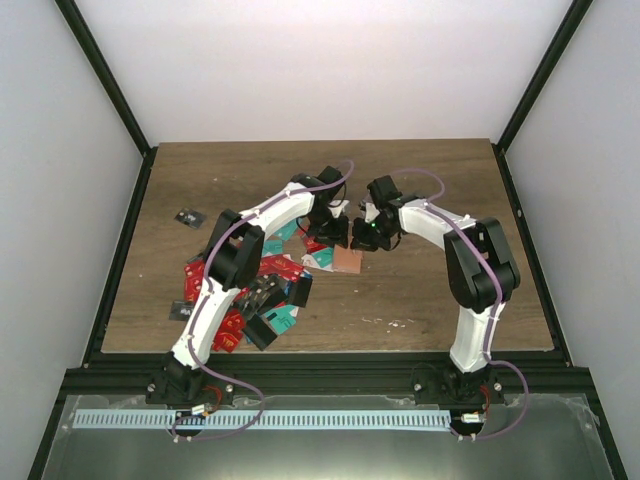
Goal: Put the credit cards into the card holder
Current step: Close the card holder at the center of the board.
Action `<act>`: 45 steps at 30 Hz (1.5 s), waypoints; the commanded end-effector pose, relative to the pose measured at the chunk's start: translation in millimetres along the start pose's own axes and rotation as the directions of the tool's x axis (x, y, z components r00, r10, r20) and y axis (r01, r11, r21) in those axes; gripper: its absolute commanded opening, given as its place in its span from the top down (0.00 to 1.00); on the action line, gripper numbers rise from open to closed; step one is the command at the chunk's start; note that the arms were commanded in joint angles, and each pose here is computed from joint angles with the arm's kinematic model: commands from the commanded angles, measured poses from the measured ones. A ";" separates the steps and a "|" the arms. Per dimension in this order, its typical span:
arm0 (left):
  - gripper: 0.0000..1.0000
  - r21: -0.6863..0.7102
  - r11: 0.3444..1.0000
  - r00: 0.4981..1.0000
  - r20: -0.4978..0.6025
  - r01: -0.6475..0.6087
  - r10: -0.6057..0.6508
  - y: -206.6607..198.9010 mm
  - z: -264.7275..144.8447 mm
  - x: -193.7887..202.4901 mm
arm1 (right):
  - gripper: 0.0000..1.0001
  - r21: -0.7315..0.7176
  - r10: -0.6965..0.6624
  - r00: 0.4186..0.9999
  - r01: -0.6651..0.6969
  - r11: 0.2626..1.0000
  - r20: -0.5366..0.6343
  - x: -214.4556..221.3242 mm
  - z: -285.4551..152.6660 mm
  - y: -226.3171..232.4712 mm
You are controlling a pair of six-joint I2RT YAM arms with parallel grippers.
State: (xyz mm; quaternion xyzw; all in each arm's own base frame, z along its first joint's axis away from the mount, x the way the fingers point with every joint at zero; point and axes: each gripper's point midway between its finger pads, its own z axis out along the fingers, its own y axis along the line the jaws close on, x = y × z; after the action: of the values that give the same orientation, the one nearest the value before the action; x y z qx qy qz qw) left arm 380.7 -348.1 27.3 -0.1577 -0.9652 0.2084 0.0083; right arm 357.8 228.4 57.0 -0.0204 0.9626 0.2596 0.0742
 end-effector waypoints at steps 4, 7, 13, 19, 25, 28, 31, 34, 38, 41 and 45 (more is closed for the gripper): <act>0.62 -0.023 0.999 0.999 -0.016 0.029 -0.029 7.4 14.0 6.6 | 0.99 0.039 0.014 1.000 -0.014 0.999 0.017 -1.3 10.2 -2.0; 0.62 -0.018 0.999 0.999 -0.016 0.029 -0.030 6.1 13.4 6.6 | 0.99 0.073 0.015 0.999 -0.018 0.997 0.033 -4.1 9.9 -6.2; 0.62 -0.015 0.999 0.999 -0.010 0.033 -0.033 4.9 11.5 5.5 | 0.99 0.145 -0.002 0.999 -0.003 0.989 0.035 -2.3 13.3 -11.4; 0.62 -0.010 0.999 0.999 -0.010 0.036 -0.036 4.1 11.3 5.7 | 0.99 0.176 -0.022 0.999 0.016 0.984 0.031 -1.3 20.7 -10.3; 0.62 0.006 0.999 0.999 -0.010 0.037 -0.037 1.3 10.3 6.8 | 0.99 0.210 -0.026 0.998 0.014 0.978 0.053 -8.3 21.3 -13.5; 0.62 0.034 0.999 0.999 -0.011 0.042 -0.042 -3.8 8.8 8.0 | 0.99 0.220 -0.024 0.999 0.013 0.975 0.049 -6.4 24.5 -15.6; 0.61 0.069 0.996 0.999 -0.007 0.048 -0.048 -11.3 3.6 8.6 | 0.99 0.228 -0.028 0.999 0.019 0.973 0.033 -0.2 31.3 -14.4; 0.58 0.088 0.995 0.999 0.012 0.050 -0.051 -15.5 -6.5 5.4 | 0.99 0.235 -0.029 0.999 0.025 0.972 0.015 7.7 38.8 -14.5; 0.54 0.133 0.989 0.997 0.047 0.060 -0.067 -19.2 -27.7 -1.7 | 0.99 0.254 -0.027 1.000 0.026 0.967 0.000 14.1 45.6 -19.5; 0.53 0.147 0.987 0.993 0.083 0.067 -0.080 -15.9 -47.7 -5.9 | 0.99 0.273 -0.028 1.000 0.026 0.962 0.004 14.0 47.0 -23.8; 0.52 0.155 0.986 0.990 0.111 0.067 -0.085 -6.8 -65.9 -0.6 | 0.99 0.284 -0.028 1.000 0.024 0.958 0.010 12.3 46.7 -25.8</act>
State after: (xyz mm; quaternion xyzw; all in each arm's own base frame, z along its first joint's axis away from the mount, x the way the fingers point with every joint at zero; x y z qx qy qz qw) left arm 379.2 -336.9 51.1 -0.1095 -0.9596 0.2591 0.0057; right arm 361.3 233.4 39.4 -0.0209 0.9813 0.1578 0.1080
